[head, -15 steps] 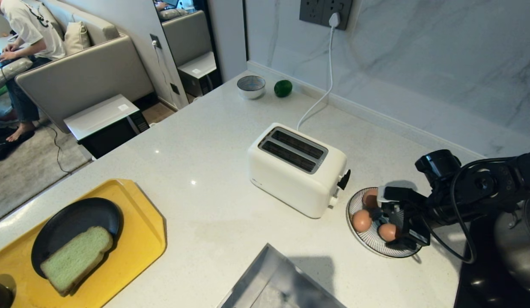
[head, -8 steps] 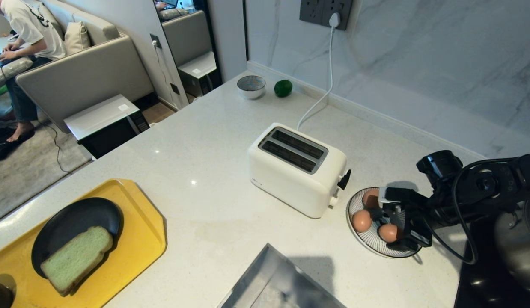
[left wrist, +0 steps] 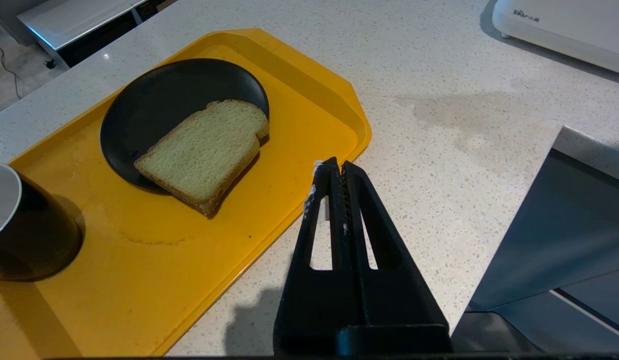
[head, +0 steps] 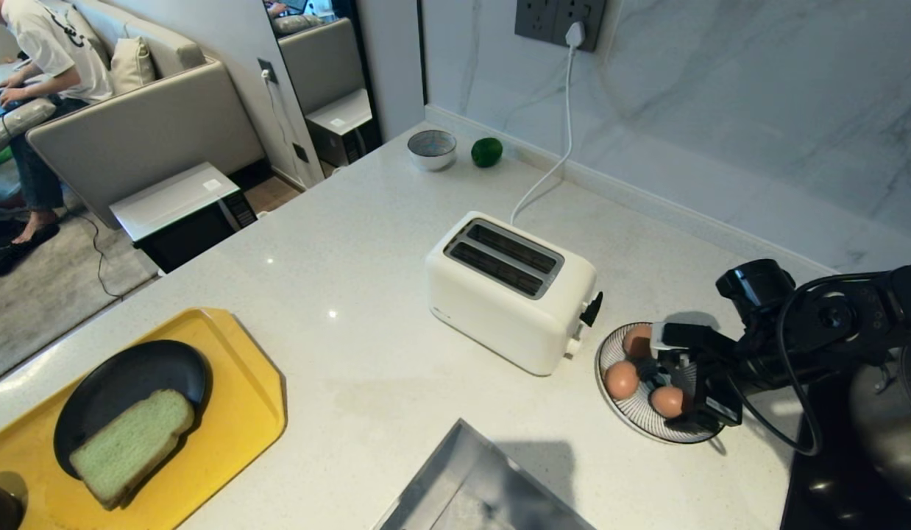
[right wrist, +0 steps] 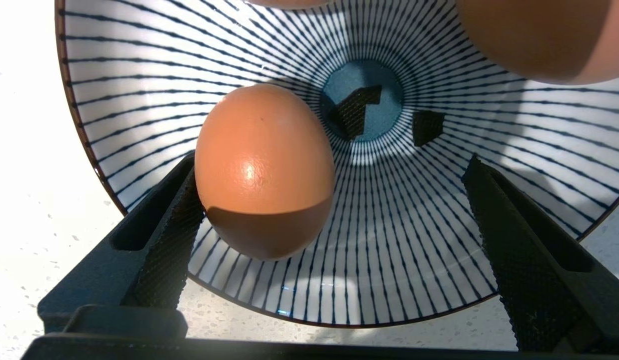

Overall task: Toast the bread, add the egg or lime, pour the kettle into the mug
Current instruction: Pick up the egg

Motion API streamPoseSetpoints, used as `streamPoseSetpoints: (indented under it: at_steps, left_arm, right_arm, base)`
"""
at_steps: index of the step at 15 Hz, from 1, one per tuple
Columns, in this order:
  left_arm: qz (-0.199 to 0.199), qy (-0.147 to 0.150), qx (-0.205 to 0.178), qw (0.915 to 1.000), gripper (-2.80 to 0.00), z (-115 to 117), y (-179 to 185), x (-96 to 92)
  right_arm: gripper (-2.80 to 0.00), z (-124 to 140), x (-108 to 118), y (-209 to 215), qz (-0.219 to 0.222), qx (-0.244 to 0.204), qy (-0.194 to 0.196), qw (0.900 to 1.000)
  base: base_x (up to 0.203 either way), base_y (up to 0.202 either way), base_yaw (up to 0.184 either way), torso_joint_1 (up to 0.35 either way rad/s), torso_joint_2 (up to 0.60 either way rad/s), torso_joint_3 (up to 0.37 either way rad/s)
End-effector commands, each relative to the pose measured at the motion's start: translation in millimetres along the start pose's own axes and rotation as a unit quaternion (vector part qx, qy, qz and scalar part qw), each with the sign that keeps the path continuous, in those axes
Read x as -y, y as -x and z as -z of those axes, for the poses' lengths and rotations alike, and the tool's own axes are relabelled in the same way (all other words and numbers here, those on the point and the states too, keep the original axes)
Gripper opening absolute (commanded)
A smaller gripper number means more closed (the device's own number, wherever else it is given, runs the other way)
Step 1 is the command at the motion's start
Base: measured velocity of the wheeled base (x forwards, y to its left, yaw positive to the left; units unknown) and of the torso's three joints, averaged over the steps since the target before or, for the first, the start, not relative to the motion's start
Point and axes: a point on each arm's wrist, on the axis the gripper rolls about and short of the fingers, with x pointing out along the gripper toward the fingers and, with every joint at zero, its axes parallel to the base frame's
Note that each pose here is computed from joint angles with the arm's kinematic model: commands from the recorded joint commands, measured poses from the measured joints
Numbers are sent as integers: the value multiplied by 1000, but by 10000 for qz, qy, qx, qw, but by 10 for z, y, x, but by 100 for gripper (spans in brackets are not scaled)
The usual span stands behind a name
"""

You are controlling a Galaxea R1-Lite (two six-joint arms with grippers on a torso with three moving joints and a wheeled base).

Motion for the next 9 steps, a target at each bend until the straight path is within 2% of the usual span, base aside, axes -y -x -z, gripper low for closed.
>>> streamPoseSetpoints:
  at_steps: [1, 9]
  left_arm:
    - [-2, -1, -2, 10000, -280, -1, -1, 0]
    - [-1, -4, -2, 10000, -280, -1, -1, 0]
  right_arm:
    - [0, 0, -3, -13, -23, -6, 38, 10000]
    - [0, 5, 0, -47, -54, -28, 40, 10000]
  base:
    - [0, 0, 0, 0, 0, 0]
    - [0, 0, 0, 0, 0, 0]
